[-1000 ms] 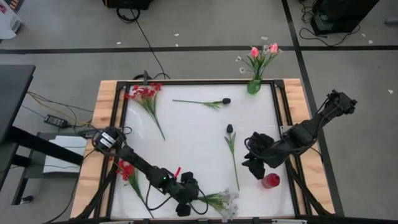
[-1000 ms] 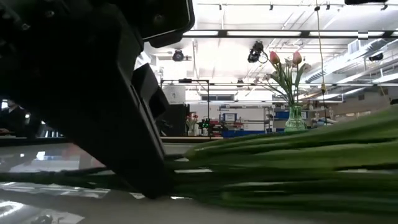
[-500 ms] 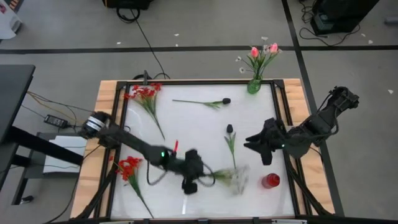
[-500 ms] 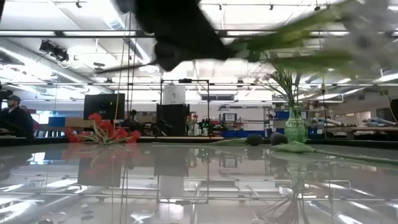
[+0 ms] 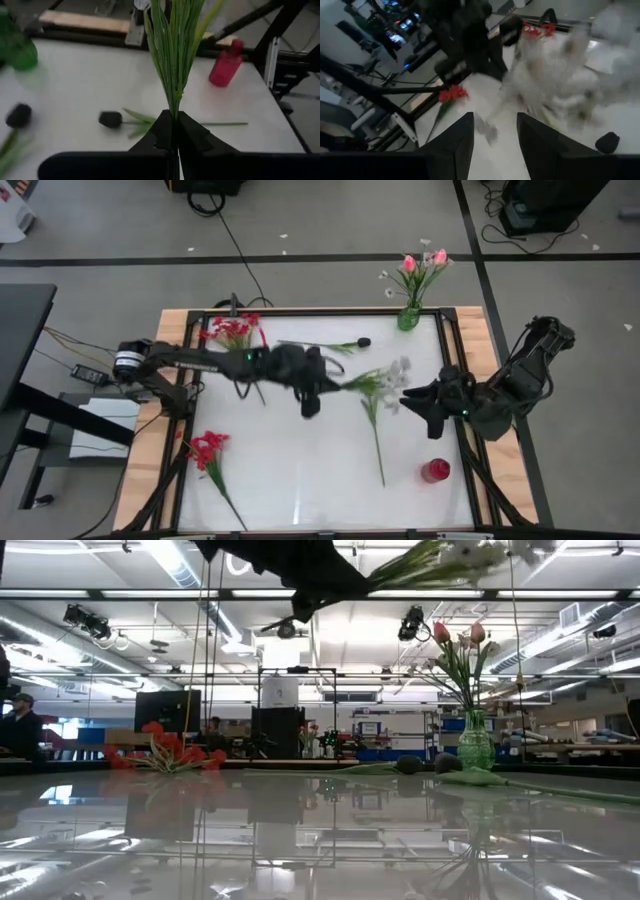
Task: Sort flowers into vase by color
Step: Put the white flower into the green vase
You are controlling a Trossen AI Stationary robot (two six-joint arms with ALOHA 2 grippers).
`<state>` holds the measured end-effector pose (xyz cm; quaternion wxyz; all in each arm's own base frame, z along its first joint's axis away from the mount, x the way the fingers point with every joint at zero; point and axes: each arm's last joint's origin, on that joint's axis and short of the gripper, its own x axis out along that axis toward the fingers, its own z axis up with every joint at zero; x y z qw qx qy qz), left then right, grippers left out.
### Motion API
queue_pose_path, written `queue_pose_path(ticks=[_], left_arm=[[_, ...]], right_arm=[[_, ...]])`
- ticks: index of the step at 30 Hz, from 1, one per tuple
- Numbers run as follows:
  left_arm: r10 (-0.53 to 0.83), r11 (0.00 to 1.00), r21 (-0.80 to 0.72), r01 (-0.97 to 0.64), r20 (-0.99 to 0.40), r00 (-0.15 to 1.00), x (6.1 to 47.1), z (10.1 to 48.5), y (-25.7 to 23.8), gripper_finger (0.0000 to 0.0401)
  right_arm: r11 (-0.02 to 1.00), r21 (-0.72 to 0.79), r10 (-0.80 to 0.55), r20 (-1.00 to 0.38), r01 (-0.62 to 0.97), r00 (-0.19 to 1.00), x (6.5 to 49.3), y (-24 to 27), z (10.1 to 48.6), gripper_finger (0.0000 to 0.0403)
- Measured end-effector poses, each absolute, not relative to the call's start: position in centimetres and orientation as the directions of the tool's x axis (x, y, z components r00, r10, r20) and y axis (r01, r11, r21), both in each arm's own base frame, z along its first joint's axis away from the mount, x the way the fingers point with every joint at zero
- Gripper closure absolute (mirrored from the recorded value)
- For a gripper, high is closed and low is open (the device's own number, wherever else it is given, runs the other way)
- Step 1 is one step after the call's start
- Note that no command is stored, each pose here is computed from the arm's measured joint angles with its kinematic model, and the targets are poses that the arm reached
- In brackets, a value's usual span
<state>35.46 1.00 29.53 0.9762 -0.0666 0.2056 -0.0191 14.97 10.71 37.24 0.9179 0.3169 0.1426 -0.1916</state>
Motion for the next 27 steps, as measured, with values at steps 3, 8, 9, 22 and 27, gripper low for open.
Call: queue_pose_path(ticks=[3,8,9,22,27], left_arm=[[-0.090,0.987,-0.153,0.043,-0.313,0.946,35.5,30.4,3.8,0.0384],[-0.110,0.981,-0.174,0.084,-0.150,0.983,34.9,31.9,8.5,0.0384],[-0.106,0.981,-0.176,0.084,-0.117,0.987,34.7,32.3,9.4,0.0384],[-0.197,0.955,-0.157,0.252,0.302,0.933,32.0,36.9,14.3,0.0384],[-0.230,0.949,-0.120,0.292,0.373,0.899,32.1,37.7,13.2,0.0384]], right_arm=[[0.708,0.537,-0.278,-0.385,0.458,0.880,15.6,11.1,36.9,0.0244],[0.685,0.574,-0.317,-0.320,0.449,0.893,17.4,12.1,37.0,0.0230],[0.685,0.573,-0.331,-0.304,0.449,0.893,17.8,12.2,37.0,0.0225],[0.638,0.515,-0.610,-0.117,0.573,0.784,23.3,7.3,38.9,0.0180],[0.716,0.470,-0.579,-0.014,0.516,0.815,24.7,3.9,40.7,0.0170]])
